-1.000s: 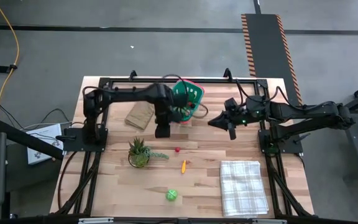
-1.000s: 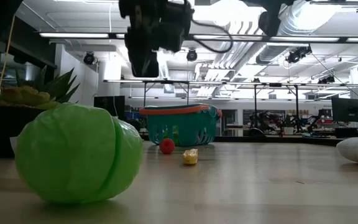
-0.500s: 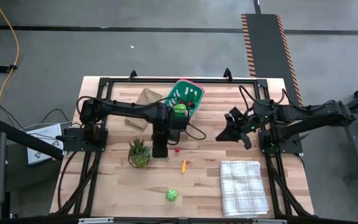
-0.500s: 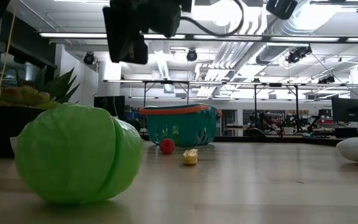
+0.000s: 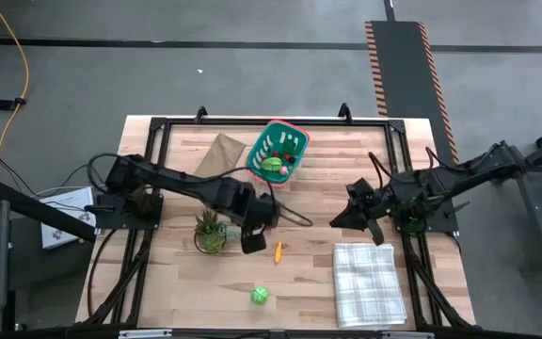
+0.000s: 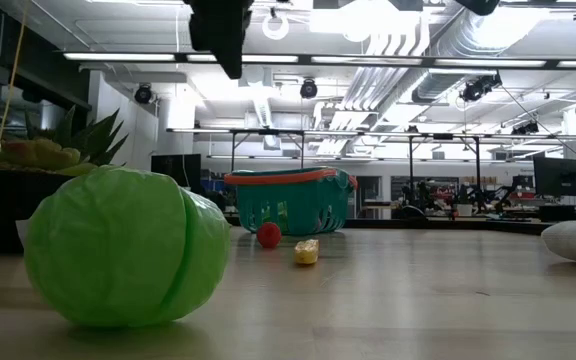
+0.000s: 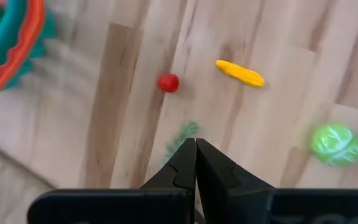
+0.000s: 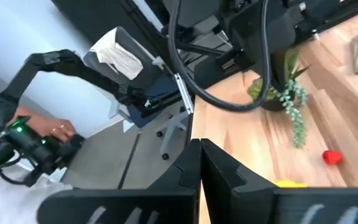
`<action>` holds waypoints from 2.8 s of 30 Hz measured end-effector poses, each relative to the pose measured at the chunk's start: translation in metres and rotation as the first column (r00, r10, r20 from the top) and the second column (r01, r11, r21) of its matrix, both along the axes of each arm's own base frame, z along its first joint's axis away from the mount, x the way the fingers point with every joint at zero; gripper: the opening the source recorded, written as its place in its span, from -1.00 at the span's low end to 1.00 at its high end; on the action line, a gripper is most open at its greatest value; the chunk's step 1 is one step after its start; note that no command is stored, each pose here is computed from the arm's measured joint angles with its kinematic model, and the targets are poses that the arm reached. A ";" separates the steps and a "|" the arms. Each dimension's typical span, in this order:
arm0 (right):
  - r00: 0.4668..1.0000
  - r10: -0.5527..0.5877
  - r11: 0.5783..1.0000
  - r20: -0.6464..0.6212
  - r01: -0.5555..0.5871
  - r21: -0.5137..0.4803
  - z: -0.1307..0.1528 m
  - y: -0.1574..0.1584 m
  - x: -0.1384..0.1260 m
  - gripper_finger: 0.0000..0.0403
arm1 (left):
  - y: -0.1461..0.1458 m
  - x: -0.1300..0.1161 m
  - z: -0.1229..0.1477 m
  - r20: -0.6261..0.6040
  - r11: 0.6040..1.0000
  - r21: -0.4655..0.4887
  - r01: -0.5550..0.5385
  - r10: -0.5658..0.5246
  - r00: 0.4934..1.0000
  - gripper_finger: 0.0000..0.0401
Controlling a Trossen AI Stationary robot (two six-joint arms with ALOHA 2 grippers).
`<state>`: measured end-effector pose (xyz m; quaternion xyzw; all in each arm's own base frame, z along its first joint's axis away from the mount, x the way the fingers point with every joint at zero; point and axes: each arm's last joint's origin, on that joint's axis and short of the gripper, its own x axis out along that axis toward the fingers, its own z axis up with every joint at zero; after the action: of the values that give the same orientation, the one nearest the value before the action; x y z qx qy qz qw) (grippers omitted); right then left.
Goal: Pick and placing Produce into tupperware
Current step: Put the red raspberry in the green basket
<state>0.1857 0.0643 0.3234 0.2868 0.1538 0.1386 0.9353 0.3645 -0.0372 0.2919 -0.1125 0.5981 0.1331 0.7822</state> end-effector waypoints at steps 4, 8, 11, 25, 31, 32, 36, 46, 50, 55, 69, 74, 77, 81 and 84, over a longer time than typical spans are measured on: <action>0.999 -0.025 1.000 -0.030 0.025 -0.010 -0.003 0.008 -0.004 -1.00 | -0.013 -0.002 -0.001 0.006 0.998 0.047 -0.034 0.033 0.999 -1.00; 0.993 -0.070 0.997 -0.091 0.067 -0.036 -0.009 0.015 -0.009 -1.00 | -0.025 -0.009 0.000 0.041 0.993 0.091 -0.075 0.072 0.997 -1.00; 0.988 -0.090 0.995 -0.125 0.085 -0.041 -0.013 0.019 -0.012 -1.00 | -0.033 -0.019 0.002 0.088 0.989 0.110 -0.098 0.089 0.992 -1.00; 0.984 -0.138 0.988 -0.109 0.129 -0.081 -0.013 0.024 -0.016 -1.00 | -0.026 -0.088 -0.005 0.491 0.978 -0.124 -0.166 0.206 0.847 -1.00; 0.982 -0.155 0.985 -0.104 0.147 -0.086 -0.013 0.024 -0.016 -1.00 | -0.012 -0.114 -0.043 0.536 0.966 -0.195 -0.169 0.250 0.806 -1.00; 0.981 -0.167 0.983 -0.102 0.158 -0.089 -0.013 0.023 -0.016 -1.00 | -0.009 -0.115 -0.048 0.547 0.966 -0.195 -0.169 0.250 0.799 -1.00; 0.972 -0.215 0.973 -0.090 0.206 -0.102 -0.013 0.022 -0.015 -1.00 | -0.001 -0.116 -0.062 0.574 0.983 -0.126 -0.132 0.181 0.799 -1.00; 0.929 -0.364 0.929 -0.072 0.356 -0.104 -0.012 0.011 -0.011 -1.00 | 0.022 -0.102 -0.076 0.529 0.983 0.181 0.040 -0.132 0.838 -1.00; 0.911 -0.407 0.911 -0.072 0.398 -0.107 -0.013 0.003 -0.008 -1.00 | 0.033 -0.097 -0.081 0.509 0.973 0.219 0.068 -0.173 0.843 -1.00; 0.895 -0.438 0.897 -0.081 0.429 -0.105 -0.013 -0.007 -0.004 -1.00 | 0.043 -0.091 -0.094 0.465 0.967 0.192 0.169 -0.241 0.852 -1.00; 0.887 -0.453 0.890 -0.089 0.443 -0.113 -0.013 -0.018 -0.001 -1.00 | 0.059 -0.075 -0.100 0.585 0.992 -0.002 0.123 -0.099 0.805 -0.50; 0.885 -0.458 0.885 -0.082 0.446 -0.133 -0.013 -0.020 0.000 -1.00 | 0.059 -0.071 -0.091 0.575 0.991 -0.011 0.136 -0.105 0.812 -0.31; 0.884 -0.461 0.883 -0.079 0.447 -0.142 -0.013 -0.021 0.000 -1.00 | 0.060 -0.063 -0.078 0.555 0.988 0.004 0.151 -0.128 0.822 -0.29; 0.886 -0.457 0.884 -0.077 0.443 -0.153 -0.014 -0.023 0.001 -1.00 | 0.060 -0.052 -0.075 0.457 0.978 -0.004 0.207 -0.183 0.870 -0.33; 0.895 -0.439 0.891 -0.077 0.423 -0.163 -0.014 -0.024 0.001 -1.00 | 0.060 -0.041 -0.079 0.411 0.973 -0.037 0.227 -0.193 0.891 -0.36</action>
<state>0.1865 0.0404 0.3098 0.2539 0.1479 -0.1001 0.9506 0.3236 0.0233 0.2129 -0.1051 0.4371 -0.0036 0.8932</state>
